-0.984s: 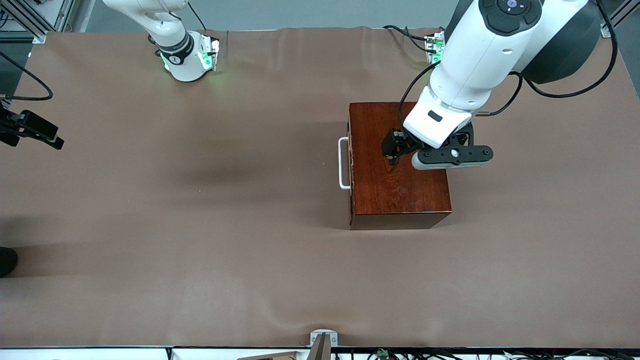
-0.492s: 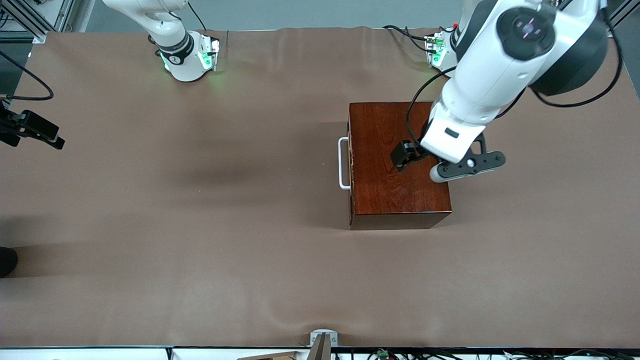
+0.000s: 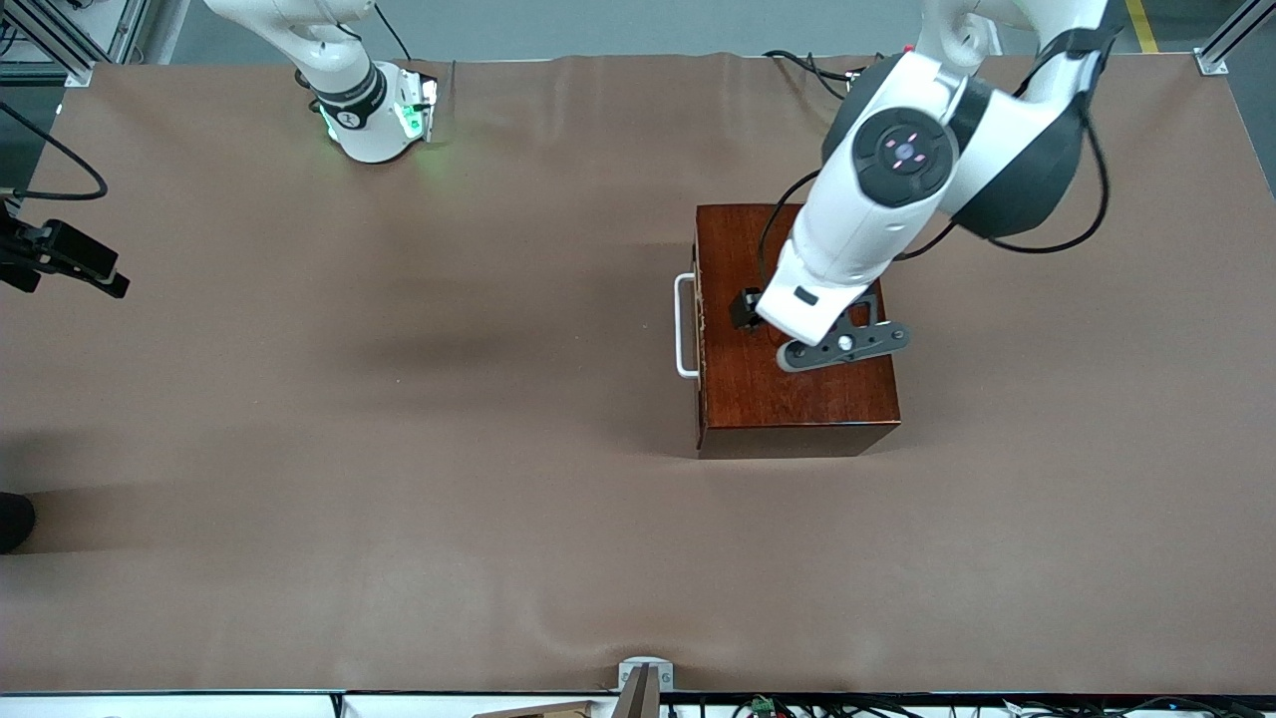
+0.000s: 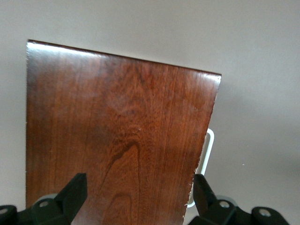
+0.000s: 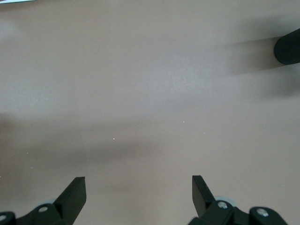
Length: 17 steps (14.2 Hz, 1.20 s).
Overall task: Open drawer, take yellow block, close drawer
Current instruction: 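Move the left gripper over the box toward the white drawer handle, then lower the left gripper and hook the white drawer handle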
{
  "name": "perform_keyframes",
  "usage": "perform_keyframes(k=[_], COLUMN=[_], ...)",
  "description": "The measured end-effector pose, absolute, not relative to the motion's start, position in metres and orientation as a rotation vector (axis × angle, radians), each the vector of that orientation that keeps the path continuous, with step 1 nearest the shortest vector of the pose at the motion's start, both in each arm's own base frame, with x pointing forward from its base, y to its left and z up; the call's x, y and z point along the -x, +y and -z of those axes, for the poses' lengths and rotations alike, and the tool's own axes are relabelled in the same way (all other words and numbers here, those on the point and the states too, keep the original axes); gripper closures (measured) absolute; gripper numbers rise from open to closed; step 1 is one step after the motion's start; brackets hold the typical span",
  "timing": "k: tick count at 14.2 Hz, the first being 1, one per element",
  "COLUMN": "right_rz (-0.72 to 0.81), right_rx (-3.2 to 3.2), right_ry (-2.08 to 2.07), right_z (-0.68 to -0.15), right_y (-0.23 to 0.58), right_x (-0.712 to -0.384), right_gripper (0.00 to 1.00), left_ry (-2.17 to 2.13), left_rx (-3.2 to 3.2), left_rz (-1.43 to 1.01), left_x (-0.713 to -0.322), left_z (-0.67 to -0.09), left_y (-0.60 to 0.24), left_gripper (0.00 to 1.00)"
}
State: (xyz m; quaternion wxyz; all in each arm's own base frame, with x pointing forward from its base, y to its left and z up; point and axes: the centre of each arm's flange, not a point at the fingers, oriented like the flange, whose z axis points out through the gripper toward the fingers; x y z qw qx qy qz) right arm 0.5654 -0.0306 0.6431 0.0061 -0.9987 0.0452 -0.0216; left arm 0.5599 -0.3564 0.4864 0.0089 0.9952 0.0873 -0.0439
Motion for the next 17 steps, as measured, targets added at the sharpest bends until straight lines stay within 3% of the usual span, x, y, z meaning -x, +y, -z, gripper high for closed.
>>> perform_keyframes(k=[3, 12, 17], right_rz=[0.067, 0.067, 0.068], right_rx=[3.126, 3.126, 3.126], right_ry=[0.141, 0.14, 0.144], right_z=[-0.643, -0.643, -0.643], right_y=[-0.03, -0.03, -0.031], right_x=[-0.565, -0.565, -0.565], right_gripper=[0.0, 0.0, 0.0], left_ry=[0.164, 0.128, 0.115], left_rx=[-3.195, -3.265, -3.281], left_rz=[0.127, -0.118, -0.107], left_x=[-0.547, -0.458, -0.457], left_z=[-0.458, -0.38, -0.359], left_y=[-0.387, -0.551, -0.557], left_gripper=[0.0, 0.0, 0.0])
